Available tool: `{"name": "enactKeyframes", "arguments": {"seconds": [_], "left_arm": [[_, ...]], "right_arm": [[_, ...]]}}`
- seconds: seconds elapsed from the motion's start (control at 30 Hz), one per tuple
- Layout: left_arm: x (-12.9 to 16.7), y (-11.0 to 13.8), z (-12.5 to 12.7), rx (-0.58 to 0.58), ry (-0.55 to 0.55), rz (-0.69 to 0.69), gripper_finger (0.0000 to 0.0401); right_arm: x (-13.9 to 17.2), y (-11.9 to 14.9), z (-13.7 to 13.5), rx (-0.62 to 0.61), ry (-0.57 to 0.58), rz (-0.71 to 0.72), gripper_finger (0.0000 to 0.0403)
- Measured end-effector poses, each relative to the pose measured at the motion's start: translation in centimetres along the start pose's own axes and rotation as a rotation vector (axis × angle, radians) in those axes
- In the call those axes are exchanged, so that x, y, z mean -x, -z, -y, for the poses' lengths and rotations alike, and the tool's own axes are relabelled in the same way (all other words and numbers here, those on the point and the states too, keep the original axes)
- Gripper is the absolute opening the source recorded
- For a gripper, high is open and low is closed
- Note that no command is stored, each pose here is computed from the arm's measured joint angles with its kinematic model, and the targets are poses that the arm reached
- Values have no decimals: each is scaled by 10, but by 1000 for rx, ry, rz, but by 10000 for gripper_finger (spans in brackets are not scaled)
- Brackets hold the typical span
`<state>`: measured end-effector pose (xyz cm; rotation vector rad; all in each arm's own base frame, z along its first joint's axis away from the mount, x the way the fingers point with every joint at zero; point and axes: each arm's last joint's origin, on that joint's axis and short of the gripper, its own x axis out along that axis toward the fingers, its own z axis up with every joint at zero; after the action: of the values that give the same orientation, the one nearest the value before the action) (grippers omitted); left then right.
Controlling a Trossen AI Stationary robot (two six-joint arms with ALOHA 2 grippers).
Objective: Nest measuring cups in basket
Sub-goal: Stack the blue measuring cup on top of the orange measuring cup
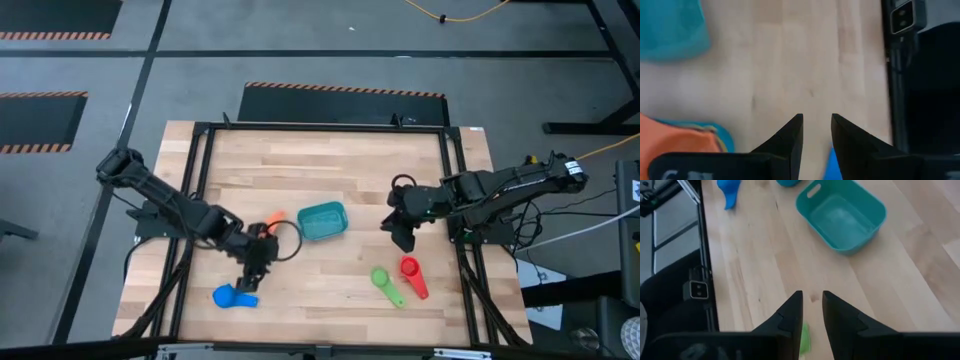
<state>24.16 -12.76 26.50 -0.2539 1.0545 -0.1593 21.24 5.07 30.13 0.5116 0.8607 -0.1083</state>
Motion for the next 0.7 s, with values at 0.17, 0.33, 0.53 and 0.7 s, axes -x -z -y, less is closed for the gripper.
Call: {"name": "enactKeyframes", "arguments": {"seconds": [0.17, 0.33, 0.53, 0.7], "left_arm": [[0, 7, 12, 56, 18, -12, 94], [0, 9, 14, 75, -9, 8, 94], [-6, 8, 14, 117, -24, -1, 104], [-21, 9, 14, 176, -57, -33, 141]], "right_arm": [[0, -1, -1, 0, -10, 12, 78], [0, -1, -1, 0, -10, 10, 78], [0, -1, -1, 1, -11, 7, 78], [0, -1, -1, 2, -11, 7, 78]]}}
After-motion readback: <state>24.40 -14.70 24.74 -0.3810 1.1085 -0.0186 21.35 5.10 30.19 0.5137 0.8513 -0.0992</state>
